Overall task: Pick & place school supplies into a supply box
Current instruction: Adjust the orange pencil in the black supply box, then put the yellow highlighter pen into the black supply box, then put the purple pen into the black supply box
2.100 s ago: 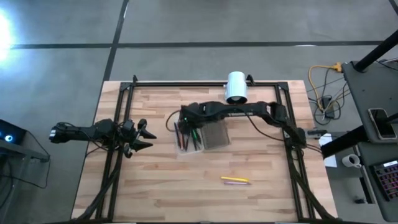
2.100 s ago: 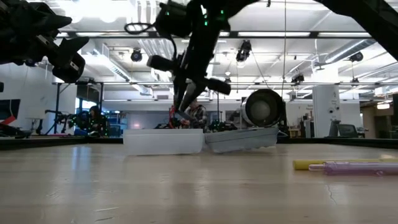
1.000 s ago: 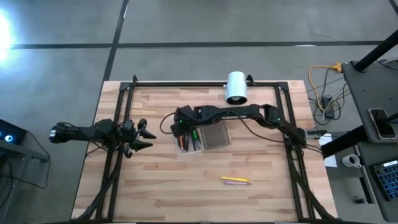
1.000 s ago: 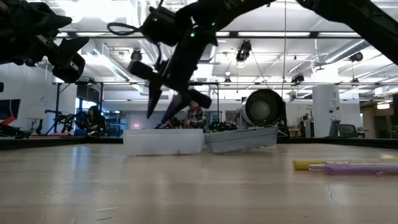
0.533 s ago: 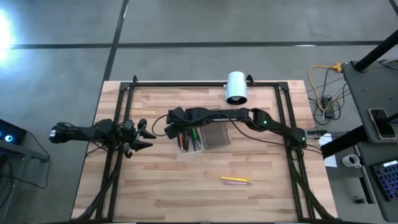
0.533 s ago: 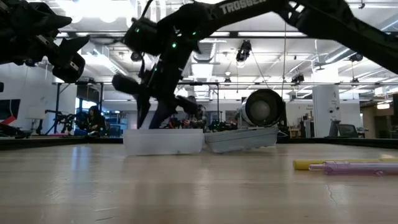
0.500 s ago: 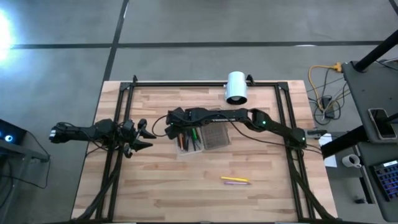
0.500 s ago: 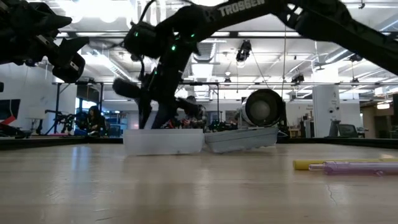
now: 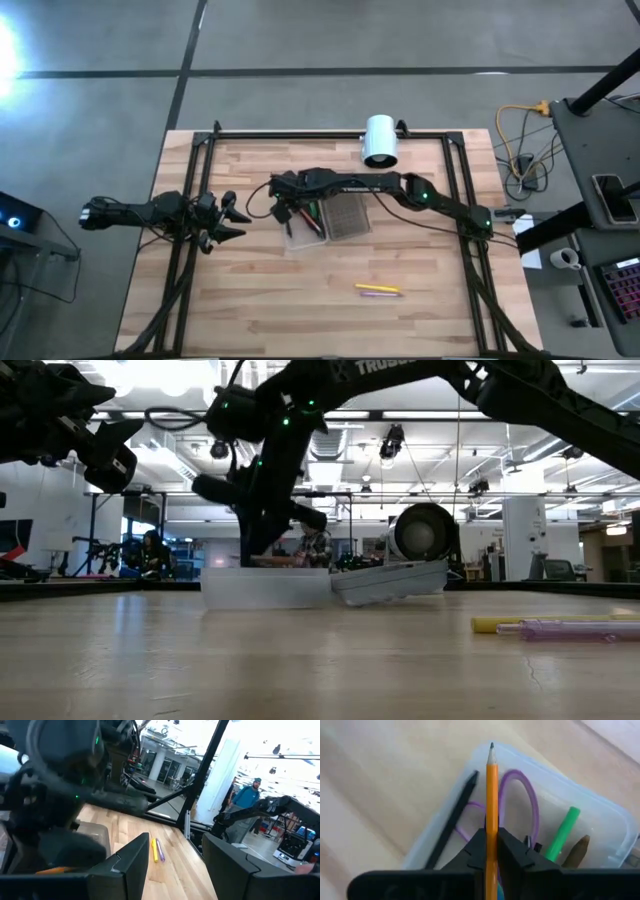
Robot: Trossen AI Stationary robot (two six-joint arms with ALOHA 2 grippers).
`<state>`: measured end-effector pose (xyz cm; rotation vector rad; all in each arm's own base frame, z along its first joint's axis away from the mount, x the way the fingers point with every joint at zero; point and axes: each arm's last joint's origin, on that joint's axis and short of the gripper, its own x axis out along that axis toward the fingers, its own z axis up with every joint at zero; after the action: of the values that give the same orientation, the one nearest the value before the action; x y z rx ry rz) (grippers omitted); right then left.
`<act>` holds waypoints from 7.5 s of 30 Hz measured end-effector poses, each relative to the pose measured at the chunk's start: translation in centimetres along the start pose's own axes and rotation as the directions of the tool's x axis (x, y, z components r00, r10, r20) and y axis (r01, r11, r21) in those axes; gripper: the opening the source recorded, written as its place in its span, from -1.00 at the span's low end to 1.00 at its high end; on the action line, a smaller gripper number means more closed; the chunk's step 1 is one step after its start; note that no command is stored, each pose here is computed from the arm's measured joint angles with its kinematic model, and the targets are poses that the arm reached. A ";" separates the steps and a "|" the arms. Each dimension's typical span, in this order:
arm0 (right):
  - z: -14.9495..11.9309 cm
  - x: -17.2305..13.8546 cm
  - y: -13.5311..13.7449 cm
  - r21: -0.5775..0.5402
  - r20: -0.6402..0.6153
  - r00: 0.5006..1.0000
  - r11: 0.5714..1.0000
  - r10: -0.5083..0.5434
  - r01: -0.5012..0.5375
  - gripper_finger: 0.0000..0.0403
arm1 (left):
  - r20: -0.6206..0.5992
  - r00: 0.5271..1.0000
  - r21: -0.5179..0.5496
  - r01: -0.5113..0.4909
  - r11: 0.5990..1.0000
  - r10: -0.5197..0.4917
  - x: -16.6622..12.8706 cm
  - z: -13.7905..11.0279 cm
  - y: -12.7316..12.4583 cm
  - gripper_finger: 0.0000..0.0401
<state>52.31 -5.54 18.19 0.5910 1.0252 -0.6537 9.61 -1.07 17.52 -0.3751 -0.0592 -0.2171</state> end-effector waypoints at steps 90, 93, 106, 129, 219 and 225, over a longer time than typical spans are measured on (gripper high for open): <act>-31.0 -10.9 -0.8 -0.595 -0.368 0.925 0.789 -0.097 -0.154 -0.11 | -0.014 0.999 -0.004 0.037 0.999 -0.037 0.0 -0.1 -0.4 -0.16; -30.9 -10.9 -0.8 -0.611 -0.365 0.926 0.775 -0.093 -0.162 -0.12 | -0.014 0.999 -0.004 0.037 0.999 -0.037 0.0 -0.1 -0.4 -0.16; -30.6 -9.4 -1.7 -0.595 -0.341 0.936 0.791 -0.089 -0.141 -0.27 | -0.014 0.999 -0.004 0.036 0.999 -0.036 0.0 -0.1 -0.3 -0.16; -29.5 -6.7 -4.0 -0.192 -0.397 0.916 0.981 -0.047 -0.033 -0.45 | -0.015 0.999 -0.004 0.036 0.999 -0.036 0.0 -0.1 -0.3 -0.16; -30.1 -14.4 3.6 -0.720 -0.283 0.959 0.655 0.024 -0.229 -0.13 | -0.019 0.999 -0.005 0.034 0.999 -0.034 0.0 -0.2 -0.3 -0.16; -32.9 -13.6 3.9 -0.679 -0.293 0.956 0.709 -0.024 -0.190 0.09 | -0.019 0.999 -0.005 0.034 0.999 -0.034 0.0 -0.2 -0.3 -0.16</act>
<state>31.22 23.41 17.90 0.0405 1.4048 -0.0484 9.57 -1.44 17.46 -0.3765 -0.0461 -0.2544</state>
